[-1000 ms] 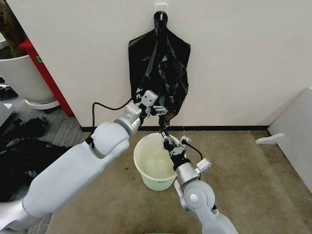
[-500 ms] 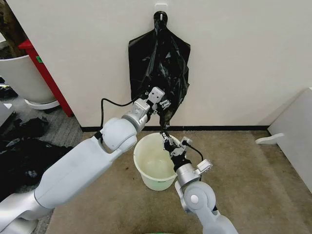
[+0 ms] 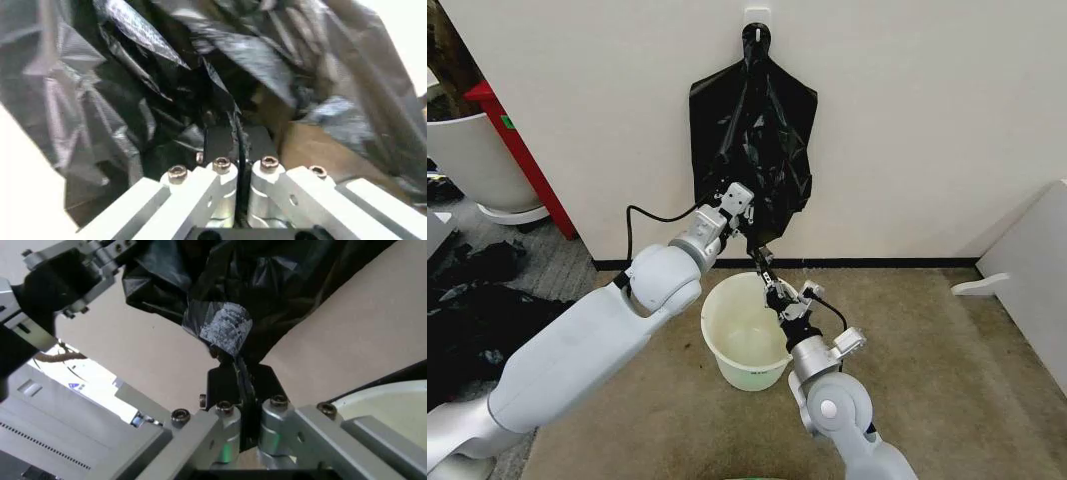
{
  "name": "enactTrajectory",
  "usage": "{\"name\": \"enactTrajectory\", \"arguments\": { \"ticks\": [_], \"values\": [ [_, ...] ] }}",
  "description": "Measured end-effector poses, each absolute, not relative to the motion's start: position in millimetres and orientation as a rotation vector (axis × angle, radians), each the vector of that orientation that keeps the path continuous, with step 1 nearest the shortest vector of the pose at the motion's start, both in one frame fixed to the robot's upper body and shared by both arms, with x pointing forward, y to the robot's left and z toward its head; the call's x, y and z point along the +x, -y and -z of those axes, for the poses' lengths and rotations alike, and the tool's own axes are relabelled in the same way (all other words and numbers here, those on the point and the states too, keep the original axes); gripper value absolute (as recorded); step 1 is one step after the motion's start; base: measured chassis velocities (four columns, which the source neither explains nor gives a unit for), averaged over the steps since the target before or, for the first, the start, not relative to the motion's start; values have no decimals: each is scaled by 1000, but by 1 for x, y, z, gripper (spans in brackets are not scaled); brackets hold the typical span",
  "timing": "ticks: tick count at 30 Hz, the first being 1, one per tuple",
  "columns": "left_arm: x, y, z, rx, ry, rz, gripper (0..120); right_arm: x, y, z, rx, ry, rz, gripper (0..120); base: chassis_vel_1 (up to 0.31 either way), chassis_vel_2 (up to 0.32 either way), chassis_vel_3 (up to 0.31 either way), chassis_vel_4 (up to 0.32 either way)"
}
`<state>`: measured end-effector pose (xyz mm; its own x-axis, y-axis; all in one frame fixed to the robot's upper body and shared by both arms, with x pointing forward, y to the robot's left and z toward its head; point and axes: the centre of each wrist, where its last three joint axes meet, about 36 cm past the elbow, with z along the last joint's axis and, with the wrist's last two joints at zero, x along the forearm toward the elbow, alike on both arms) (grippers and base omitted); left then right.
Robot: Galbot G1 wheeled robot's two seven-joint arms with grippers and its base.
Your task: Place the garbage bag over the trash bin.
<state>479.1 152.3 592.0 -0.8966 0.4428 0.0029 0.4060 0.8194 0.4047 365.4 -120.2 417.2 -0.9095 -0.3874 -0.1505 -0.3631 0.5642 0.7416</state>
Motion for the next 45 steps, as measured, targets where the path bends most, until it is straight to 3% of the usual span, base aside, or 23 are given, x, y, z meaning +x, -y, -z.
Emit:
{"name": "enactTrajectory", "arguments": {
  "ticks": [15,27,39,45],
  "values": [
    [461,-201,-619,471,-2891,-476,0,366,125,-412,645,2779,1255,0,0,0,0,0],
    [448,-217,-616,404,-2917,-319,0,362,132,-413,646,2867,1137,1,0,0,0,0],
    [453,-211,-622,413,-2910,-143,0,333,146,-405,643,3047,783,45,0,0,0,0],
    [455,-209,-621,428,-2912,-143,0,320,159,-464,638,3142,774,70,0,0,0,0]
  ]
}}
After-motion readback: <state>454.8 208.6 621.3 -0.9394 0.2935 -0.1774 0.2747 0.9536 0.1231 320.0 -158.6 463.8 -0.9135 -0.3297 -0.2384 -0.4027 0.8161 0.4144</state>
